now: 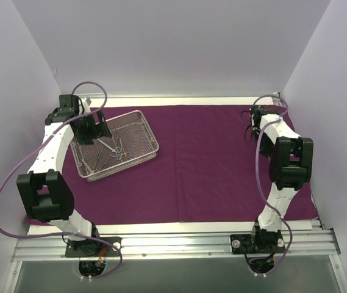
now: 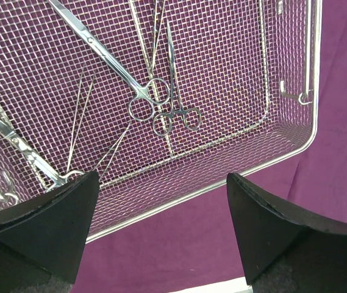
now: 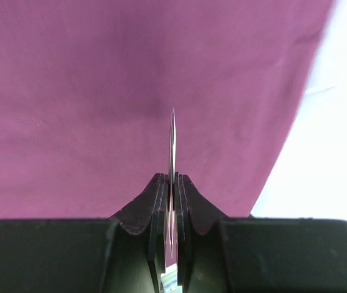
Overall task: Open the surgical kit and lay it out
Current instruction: Place the medical item in the surgical kit.
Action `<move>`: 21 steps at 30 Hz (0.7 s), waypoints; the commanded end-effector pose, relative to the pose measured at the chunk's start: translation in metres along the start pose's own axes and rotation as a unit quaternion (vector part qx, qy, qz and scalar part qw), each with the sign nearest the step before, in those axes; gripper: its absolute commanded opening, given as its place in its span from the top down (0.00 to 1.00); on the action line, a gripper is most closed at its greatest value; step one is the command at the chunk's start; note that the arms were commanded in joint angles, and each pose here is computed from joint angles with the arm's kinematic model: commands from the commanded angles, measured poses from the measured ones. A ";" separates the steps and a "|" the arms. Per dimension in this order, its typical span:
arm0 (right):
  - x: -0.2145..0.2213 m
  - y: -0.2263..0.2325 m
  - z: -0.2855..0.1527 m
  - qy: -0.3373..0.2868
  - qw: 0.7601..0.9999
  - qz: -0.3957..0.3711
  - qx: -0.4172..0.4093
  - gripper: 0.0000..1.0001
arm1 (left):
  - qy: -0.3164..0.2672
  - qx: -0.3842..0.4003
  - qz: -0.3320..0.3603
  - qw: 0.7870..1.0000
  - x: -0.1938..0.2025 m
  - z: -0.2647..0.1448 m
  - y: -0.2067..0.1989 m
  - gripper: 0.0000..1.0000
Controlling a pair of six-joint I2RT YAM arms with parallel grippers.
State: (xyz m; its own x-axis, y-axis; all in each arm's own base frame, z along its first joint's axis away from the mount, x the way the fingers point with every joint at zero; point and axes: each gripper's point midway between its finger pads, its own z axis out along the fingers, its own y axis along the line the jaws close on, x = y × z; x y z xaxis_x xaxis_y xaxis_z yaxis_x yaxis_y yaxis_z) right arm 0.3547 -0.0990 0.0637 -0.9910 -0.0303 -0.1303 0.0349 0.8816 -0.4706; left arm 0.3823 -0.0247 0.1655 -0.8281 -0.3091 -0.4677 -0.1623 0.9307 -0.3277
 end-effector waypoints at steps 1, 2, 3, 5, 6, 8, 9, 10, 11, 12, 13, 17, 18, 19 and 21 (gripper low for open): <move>0.020 -0.007 -0.002 0.002 1.000 -0.020 0.016 1.00 | -0.025 0.005 0.017 1.000 -0.008 -0.018 -0.003 0.06; 0.020 -0.004 0.001 -0.003 1.000 -0.012 0.006 1.00 | -0.021 0.009 0.015 1.000 -0.007 -0.017 -0.004 0.06; 0.024 0.000 0.003 -0.001 1.000 -0.008 -0.002 1.00 | -0.016 0.012 0.013 1.000 -0.005 -0.016 -0.004 0.06; 0.031 0.001 0.008 0.008 1.000 -0.003 -0.010 1.00 | -0.007 0.023 0.010 1.000 -0.002 -0.013 -0.007 0.06; 0.033 0.003 0.008 0.009 1.000 -0.004 -0.013 1.00 | -0.006 0.028 0.010 1.000 -0.002 -0.013 -0.010 0.06; 0.032 0.006 0.011 0.008 1.000 0.000 -0.021 1.00 | -0.003 0.034 0.007 0.999 -0.002 -0.011 -0.011 0.06; 0.031 0.009 0.011 0.007 0.999 0.005 -0.030 1.00 | 0.002 0.041 0.006 0.999 0.000 -0.010 -0.013 0.06; 0.031 0.011 0.012 0.008 0.999 0.006 -0.034 1.00 | 0.005 0.044 0.006 0.999 0.001 -0.007 -0.014 0.06; 0.030 0.012 0.013 0.007 0.999 0.007 -0.036 1.00 | 0.005 0.047 0.005 0.999 0.000 -0.006 -0.014 0.06; 0.030 0.013 0.014 0.009 0.999 0.007 -0.038 1.00 | 0.008 0.051 0.005 0.999 0.001 -0.005 -0.015 0.06; 0.030 0.015 0.016 0.011 0.999 0.005 -0.039 0.99 | 0.008 0.055 0.007 0.998 0.000 -0.005 -0.017 0.06; 0.030 0.017 0.019 0.014 0.999 0.010 -0.044 0.96 | 0.011 0.059 0.008 0.998 0.002 -0.005 -0.016 0.04; 0.030 0.018 0.020 0.014 0.999 0.010 -0.045 0.96 | 0.011 0.059 0.009 0.998 0.002 -0.005 -0.016 0.02; 0.031 0.020 0.023 0.019 0.999 0.009 -0.047 0.95 | 0.009 0.059 0.010 0.998 0.002 -0.006 -0.016 0.01; 0.031 0.022 0.025 0.020 0.999 0.008 -0.047 0.94 | 0.009 0.060 0.009 0.998 0.001 -0.007 -0.015 0.00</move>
State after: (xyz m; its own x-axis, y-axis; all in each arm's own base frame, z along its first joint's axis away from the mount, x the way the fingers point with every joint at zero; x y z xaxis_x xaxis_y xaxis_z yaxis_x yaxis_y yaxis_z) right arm 0.3287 -0.0910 0.0217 -0.9953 -0.0119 -0.0965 0.0265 0.9218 -0.3867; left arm 0.3790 -0.0386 0.1703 -0.8435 -0.2982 -0.4467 -0.1087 0.9092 -0.4018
